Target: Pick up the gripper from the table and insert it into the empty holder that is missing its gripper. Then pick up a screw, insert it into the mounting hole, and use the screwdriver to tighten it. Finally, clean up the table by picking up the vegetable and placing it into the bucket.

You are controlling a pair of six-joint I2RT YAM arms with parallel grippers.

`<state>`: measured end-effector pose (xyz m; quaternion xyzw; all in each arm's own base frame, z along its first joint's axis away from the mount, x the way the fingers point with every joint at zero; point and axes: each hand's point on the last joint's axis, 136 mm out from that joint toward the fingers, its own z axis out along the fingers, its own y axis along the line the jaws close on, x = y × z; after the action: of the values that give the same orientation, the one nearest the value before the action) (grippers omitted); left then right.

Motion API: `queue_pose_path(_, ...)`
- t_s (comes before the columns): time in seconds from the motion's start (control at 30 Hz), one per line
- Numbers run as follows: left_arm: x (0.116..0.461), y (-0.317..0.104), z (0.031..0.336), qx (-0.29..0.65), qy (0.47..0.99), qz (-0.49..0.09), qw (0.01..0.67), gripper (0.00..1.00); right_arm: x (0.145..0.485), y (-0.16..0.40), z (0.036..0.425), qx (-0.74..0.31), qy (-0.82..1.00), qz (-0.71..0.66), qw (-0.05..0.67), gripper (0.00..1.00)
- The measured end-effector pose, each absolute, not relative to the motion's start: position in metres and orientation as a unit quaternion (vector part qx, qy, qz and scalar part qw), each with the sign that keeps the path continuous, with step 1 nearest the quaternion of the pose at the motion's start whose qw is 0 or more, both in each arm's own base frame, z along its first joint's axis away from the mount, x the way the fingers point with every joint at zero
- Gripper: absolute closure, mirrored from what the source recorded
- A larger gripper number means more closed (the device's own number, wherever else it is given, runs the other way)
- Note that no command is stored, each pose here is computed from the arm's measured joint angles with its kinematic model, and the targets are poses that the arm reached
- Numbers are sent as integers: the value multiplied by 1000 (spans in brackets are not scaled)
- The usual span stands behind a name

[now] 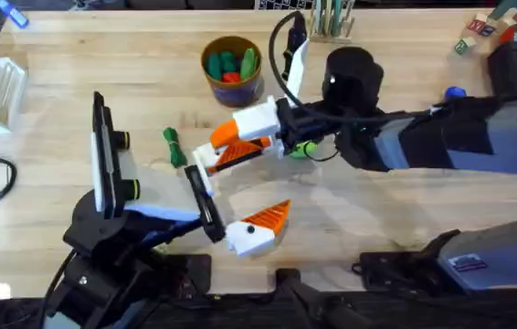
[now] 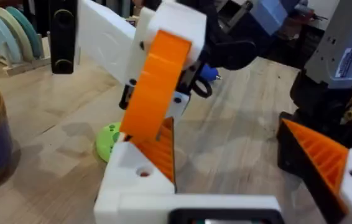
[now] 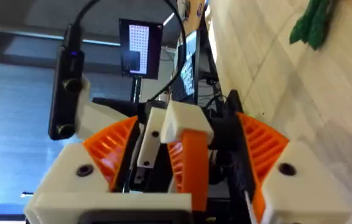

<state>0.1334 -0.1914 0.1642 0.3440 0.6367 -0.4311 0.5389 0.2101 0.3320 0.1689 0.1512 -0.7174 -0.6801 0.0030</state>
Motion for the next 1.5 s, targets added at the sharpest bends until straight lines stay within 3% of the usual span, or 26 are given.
queue_pose_path(0.17, 132, -192, 164, 346, 635, -434, 537, 7, 235, 315, 172, 132, -718, -683, -29, 85)
queue_pose_path(0.53, 132, -192, 164, 347, 635, -434, 537, 7, 322, 257, 207, 85, -728, -662, -156, 80)
queue_pose_path(0.73, 132, -192, 164, 347, 635, -434, 537, 7, 348, 233, 198, 39, -780, -597, -183, 80)
queue_pose_path(0.93, 132, -192, 164, 347, 635, -434, 537, 7, 315, 208, 180, 19, -885, -433, -171, 78)
queue_pose_path(1.1, 132, -192, 164, 347, 635, -434, 537, 7, 282, 200, 174, 100, -933, -272, -212, 75)
queue_pose_path(1.3, 132, -192, 164, 347, 635, -434, 537, 7, 260, 203, 132, 174, -958, -137, -184, 78)
queue_pose_path(1.37, 132, -192, 164, 347, 635, -434, 537, 7, 257, 203, 117, 190, -961, -110, -169, 146)
queue_pose_path(1.5, 132, -192, 164, 347, 635, -434, 537, 7, 253, 206, 93, 210, -965, -73, -142, 408)
